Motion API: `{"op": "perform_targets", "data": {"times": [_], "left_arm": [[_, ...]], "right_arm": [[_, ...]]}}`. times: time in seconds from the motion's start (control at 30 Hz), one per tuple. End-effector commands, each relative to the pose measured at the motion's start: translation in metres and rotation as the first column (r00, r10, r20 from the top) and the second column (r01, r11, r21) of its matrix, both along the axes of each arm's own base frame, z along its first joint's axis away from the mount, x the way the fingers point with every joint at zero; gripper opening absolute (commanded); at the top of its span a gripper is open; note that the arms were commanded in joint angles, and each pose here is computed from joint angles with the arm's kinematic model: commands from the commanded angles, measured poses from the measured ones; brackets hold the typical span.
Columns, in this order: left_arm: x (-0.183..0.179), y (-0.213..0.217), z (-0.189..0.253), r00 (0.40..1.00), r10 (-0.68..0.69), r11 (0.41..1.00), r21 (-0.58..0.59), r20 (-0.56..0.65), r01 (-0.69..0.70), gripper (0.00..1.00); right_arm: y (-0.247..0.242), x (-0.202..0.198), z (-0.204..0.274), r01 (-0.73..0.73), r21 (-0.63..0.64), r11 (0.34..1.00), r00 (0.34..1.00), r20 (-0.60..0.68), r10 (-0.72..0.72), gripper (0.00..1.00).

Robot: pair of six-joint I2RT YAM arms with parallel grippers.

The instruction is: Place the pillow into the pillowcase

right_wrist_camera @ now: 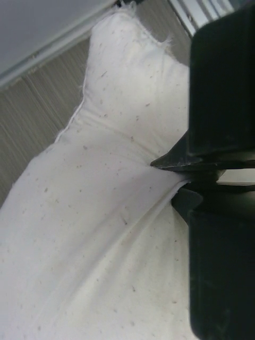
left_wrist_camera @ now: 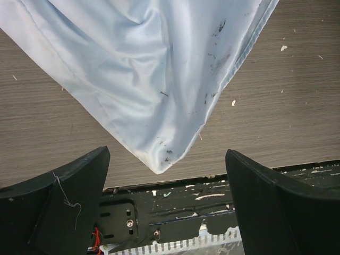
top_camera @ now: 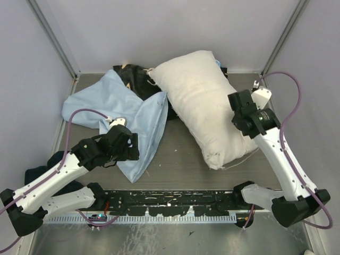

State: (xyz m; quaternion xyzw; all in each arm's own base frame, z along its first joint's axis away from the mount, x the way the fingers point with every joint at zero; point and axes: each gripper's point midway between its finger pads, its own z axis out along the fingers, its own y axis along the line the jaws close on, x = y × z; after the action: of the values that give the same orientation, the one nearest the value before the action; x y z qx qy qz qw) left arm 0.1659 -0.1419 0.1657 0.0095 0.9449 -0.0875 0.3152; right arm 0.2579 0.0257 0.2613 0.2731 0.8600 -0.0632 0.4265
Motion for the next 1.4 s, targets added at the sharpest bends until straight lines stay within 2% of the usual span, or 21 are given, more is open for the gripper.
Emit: {"op": "perform_targets", "data": {"times": [0.0,0.13,0.2,0.33,0.4,0.5,0.57,0.67,0.83,0.93,1.03,1.17,1.27,1.37], "left_arm": [[0.003,-0.004,0.011,1.000,-0.006,0.999,-0.044,0.030,0.007,0.98],[0.001,-0.001,0.014,0.999,-0.001,0.999,-0.046,0.036,0.002,0.98],[0.000,0.001,0.014,0.999,-0.002,0.999,-0.041,0.035,0.003,0.98],[-0.002,0.006,0.015,0.999,0.002,0.999,-0.037,0.040,-0.001,0.98],[-0.003,0.008,0.015,0.999,0.007,0.999,-0.035,0.042,-0.006,0.98],[-0.003,0.008,0.013,0.999,0.007,0.999,-0.031,0.041,-0.006,0.98],[-0.002,0.007,0.011,0.999,0.007,1.000,-0.029,0.037,-0.006,0.98],[0.000,0.003,0.008,1.000,0.000,1.000,-0.025,0.028,0.001,0.98],[0.005,-0.002,0.008,0.999,-0.004,1.000,-0.023,0.032,0.004,0.98],[0.007,-0.004,0.009,1.000,-0.001,1.000,-0.021,0.031,0.002,0.98],[0.009,-0.003,0.011,0.999,0.004,1.000,-0.018,0.036,-0.003,0.98],[0.010,0.000,0.015,0.999,0.014,1.000,-0.015,0.044,-0.014,0.98],[0.010,0.001,0.017,0.999,0.020,1.000,-0.017,0.046,-0.019,0.98],[0.010,0.003,0.016,0.999,0.026,1.000,-0.012,0.044,-0.026,0.98]], "right_arm": [[-0.050,0.037,0.010,0.126,-0.191,0.973,0.992,0.027,-0.123,0.00],[-0.064,0.056,-0.028,0.155,-0.221,0.963,0.983,-0.061,-0.172,0.02],[-0.070,0.063,-0.048,0.161,-0.195,0.967,0.976,-0.111,-0.185,0.14],[-0.063,0.064,-0.055,0.155,-0.126,0.980,0.978,-0.122,-0.171,0.54],[-0.061,0.059,-0.042,0.153,-0.098,0.983,0.984,-0.075,-0.160,0.60],[-0.050,0.053,-0.013,0.095,-0.026,0.995,0.995,0.016,-0.095,0.64],[-0.032,0.052,0.008,0.002,0.047,0.999,0.996,0.087,-0.006,0.67],[0.013,0.044,0.031,-0.203,0.149,0.968,0.972,0.147,0.181,0.71],[0.110,0.018,0.055,-0.535,0.235,0.811,0.839,0.258,0.479,0.73],[0.155,0.003,0.033,-0.633,0.302,0.713,0.774,0.240,0.585,0.74],[0.183,-0.004,-0.009,-0.645,0.356,0.676,0.756,0.163,0.634,0.74],[0.201,-0.005,-0.049,-0.630,0.396,0.668,0.756,0.118,0.643,0.74],[0.201,-0.004,-0.076,-0.607,0.406,0.683,0.769,0.084,0.634,0.74],[0.183,-0.008,-0.105,-0.540,0.373,0.754,0.809,-0.015,0.587,0.74]]}}
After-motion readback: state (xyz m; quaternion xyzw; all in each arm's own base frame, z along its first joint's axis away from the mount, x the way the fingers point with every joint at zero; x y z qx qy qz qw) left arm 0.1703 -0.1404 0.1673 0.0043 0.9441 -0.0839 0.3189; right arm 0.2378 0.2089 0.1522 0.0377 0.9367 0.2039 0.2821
